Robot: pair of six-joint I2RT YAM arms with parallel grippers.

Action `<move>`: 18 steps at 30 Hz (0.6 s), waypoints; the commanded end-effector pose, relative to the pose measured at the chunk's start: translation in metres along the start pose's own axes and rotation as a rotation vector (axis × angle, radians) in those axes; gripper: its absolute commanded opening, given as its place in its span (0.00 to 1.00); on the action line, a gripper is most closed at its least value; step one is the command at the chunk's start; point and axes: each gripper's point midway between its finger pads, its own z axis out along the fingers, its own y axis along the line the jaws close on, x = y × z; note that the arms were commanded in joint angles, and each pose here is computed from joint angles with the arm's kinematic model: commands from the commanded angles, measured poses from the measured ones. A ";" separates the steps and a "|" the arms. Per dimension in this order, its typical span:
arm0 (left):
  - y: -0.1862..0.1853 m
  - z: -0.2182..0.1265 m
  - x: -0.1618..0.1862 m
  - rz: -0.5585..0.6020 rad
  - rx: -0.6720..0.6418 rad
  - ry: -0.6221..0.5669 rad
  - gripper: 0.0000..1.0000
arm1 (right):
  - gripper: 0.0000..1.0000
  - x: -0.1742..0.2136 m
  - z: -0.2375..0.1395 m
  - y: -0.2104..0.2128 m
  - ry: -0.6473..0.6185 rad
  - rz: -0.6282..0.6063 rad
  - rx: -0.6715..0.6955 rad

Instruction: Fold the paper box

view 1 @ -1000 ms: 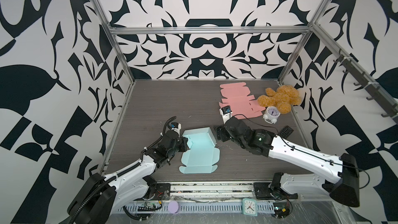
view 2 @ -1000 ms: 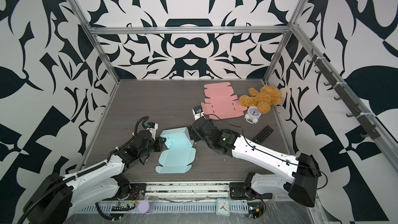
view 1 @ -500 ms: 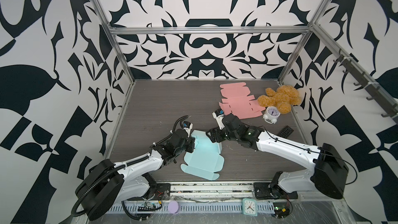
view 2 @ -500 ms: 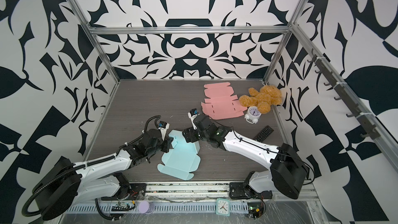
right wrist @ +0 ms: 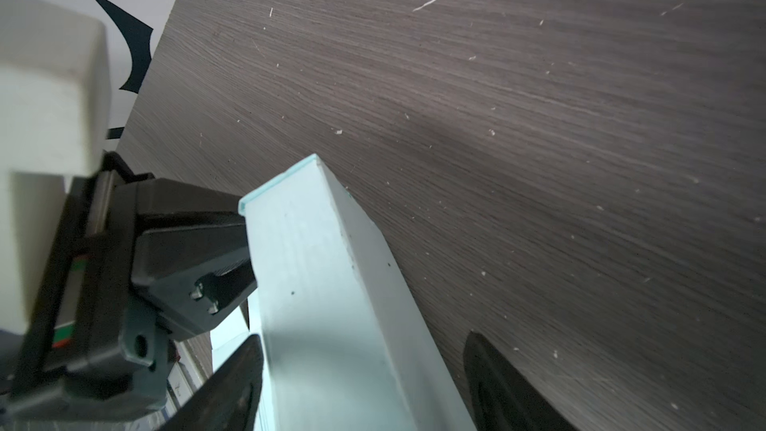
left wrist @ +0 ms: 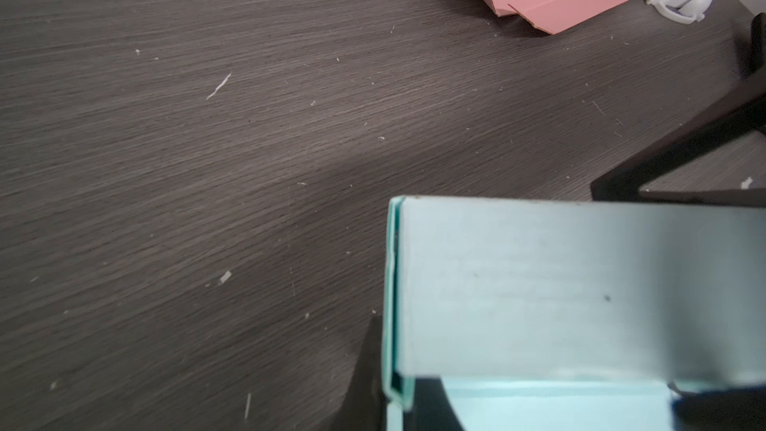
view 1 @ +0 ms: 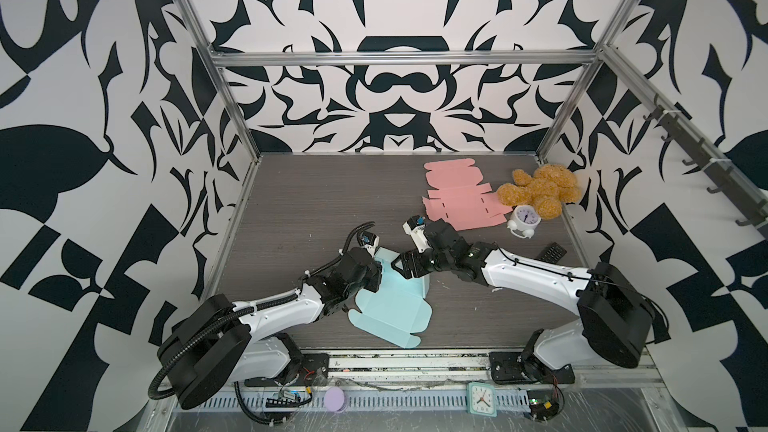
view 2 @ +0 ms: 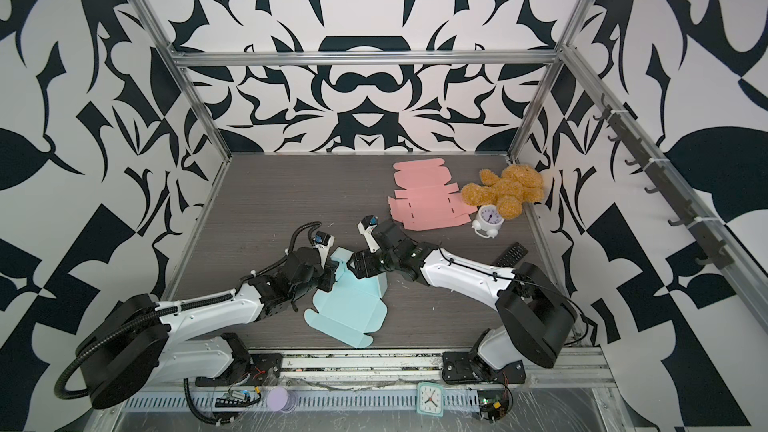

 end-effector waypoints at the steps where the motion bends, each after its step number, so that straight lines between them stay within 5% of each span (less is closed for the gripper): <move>1: 0.011 0.007 0.010 -0.005 -0.063 0.037 0.01 | 0.77 0.008 0.002 0.012 0.019 0.027 -0.080; 8: 0.015 0.013 0.014 -0.003 -0.082 0.042 0.03 | 0.74 0.015 0.001 0.017 0.033 0.063 -0.126; 18: 0.011 0.011 0.017 0.001 -0.062 0.044 0.13 | 0.74 0.014 -0.004 -0.003 0.011 0.039 0.000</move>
